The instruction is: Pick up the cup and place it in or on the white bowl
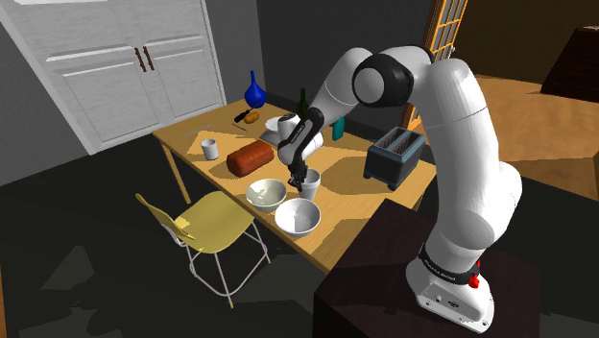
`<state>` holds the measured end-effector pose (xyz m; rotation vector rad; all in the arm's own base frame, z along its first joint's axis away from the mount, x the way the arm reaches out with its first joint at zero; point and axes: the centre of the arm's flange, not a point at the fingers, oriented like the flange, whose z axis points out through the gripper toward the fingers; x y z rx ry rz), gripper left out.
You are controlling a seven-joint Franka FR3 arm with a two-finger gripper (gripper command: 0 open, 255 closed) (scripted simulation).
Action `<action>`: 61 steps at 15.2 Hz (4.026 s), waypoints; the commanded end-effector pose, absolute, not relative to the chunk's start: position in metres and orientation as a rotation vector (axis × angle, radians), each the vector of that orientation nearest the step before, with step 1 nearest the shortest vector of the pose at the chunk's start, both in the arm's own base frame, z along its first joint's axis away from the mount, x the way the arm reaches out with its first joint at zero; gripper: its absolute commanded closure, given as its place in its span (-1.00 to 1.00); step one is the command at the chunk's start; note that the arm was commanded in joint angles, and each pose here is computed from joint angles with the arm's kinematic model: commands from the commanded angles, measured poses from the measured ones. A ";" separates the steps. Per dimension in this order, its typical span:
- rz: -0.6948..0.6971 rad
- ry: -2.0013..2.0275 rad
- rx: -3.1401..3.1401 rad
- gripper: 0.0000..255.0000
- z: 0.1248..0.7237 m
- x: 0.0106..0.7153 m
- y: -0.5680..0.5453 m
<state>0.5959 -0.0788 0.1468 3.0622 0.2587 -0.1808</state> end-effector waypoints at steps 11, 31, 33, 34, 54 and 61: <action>-0.181 0.258 3.062 1.00 0.207 0.596 -0.079; -0.181 0.258 3.062 1.00 0.313 0.596 -0.079; -0.181 0.258 3.062 1.00 0.318 0.590 -0.068; -0.181 0.258 3.062 1.00 0.321 0.584 -0.056; -0.181 0.258 3.062 1.00 0.328 0.504 0.102; -0.181 0.258 3.062 1.00 0.291 0.504 0.102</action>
